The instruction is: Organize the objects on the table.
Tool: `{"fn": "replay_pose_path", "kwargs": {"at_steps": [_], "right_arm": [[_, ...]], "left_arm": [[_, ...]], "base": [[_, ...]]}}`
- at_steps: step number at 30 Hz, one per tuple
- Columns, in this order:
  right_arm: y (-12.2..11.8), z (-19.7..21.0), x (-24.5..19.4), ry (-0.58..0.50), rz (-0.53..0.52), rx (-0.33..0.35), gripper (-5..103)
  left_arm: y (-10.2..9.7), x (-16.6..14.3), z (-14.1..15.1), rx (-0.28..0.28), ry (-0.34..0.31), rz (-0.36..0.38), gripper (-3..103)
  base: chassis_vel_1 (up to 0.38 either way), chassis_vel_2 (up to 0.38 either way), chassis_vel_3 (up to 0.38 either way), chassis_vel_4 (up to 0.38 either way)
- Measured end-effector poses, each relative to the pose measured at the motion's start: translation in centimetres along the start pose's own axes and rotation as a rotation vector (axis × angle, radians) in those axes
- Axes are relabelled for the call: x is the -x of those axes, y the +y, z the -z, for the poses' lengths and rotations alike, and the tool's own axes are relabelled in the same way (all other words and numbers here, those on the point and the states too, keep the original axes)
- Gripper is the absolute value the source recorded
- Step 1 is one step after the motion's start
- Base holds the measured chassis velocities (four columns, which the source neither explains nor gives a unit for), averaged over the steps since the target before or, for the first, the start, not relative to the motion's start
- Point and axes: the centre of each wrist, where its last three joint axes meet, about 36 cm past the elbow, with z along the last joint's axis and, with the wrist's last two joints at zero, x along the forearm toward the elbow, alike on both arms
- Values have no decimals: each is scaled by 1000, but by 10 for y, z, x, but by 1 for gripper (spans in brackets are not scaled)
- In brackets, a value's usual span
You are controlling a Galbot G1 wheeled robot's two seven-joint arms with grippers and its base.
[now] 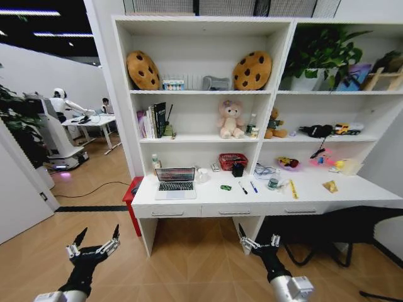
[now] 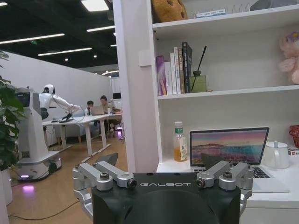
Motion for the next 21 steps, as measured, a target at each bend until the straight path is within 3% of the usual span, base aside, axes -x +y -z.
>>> {"fn": "replay_pose_path", "kwargs": {"at_steps": [21], "right_arm": [[0, -3, -2, 7, 18, 20, 100]], "left_arm": [[-1, -2, -1, 17, 1, 0, 99]], "base": [[0, 0, 0, 0]]}}
